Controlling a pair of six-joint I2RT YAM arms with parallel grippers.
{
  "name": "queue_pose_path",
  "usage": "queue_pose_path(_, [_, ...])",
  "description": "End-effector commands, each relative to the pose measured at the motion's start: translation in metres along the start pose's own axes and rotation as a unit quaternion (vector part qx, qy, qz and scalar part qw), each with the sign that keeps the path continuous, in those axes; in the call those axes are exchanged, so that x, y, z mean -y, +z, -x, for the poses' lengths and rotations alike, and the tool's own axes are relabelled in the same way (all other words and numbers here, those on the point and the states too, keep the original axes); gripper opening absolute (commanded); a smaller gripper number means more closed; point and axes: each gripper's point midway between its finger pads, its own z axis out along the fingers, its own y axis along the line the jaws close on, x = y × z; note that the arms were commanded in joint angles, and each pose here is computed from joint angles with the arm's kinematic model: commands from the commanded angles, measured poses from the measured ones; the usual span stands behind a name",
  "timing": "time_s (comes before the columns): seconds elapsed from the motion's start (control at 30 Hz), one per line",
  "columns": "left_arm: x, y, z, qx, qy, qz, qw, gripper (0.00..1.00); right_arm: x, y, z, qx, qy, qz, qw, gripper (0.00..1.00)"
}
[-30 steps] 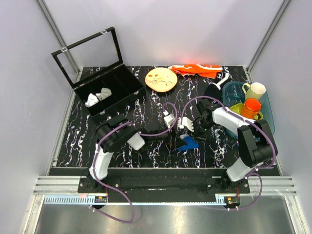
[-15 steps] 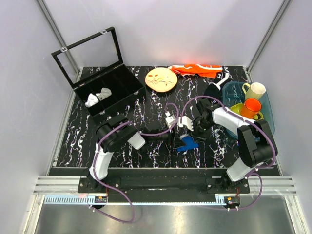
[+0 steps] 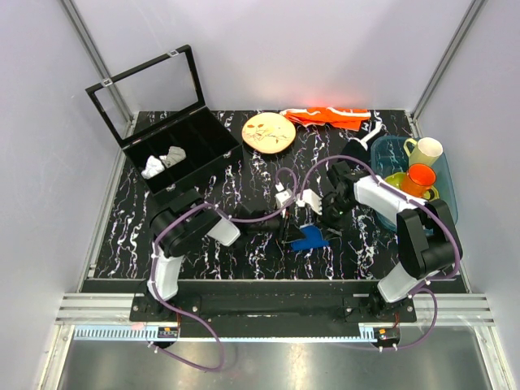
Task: Roll the underwear
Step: Pick up the underwear from the center of the board.
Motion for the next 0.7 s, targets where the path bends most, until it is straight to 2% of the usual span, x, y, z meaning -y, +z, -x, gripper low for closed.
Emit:
queue_pose_path(0.0, [0.006, -0.009, 0.009, -0.01, 0.031, 0.007, 0.999, 0.04, 0.009, -0.03, 0.05, 0.064, 0.001, -0.018, 0.998, 0.56])
queue_pose_path(0.1, [0.007, -0.018, 0.019, -0.001, 0.036, 0.012, 0.999, 0.03, 0.006, -0.048, 0.063, 0.075, 0.007, -0.024, 0.997, 0.63])
queue_pose_path(0.33, [-0.004, -0.043, 0.028, -0.014, 0.043, 0.043, 0.998, 0.03, -0.002, -0.078, 0.079, 0.107, 0.007, -0.045, 0.993, 0.72])
queue_pose_path(0.53, [-0.013, -0.066, 0.045, -0.01, 0.042, 0.07, 0.997, 0.03, 0.013, -0.091, 0.075, 0.14, 0.06, -0.072, 0.986, 0.71])
queue_pose_path(0.67, [-0.015, -0.09, 0.078, 0.003, 0.066, 0.096, 0.993, 0.03, 0.017, -0.111, 0.079, 0.19, 0.074, -0.087, 0.975, 0.72])
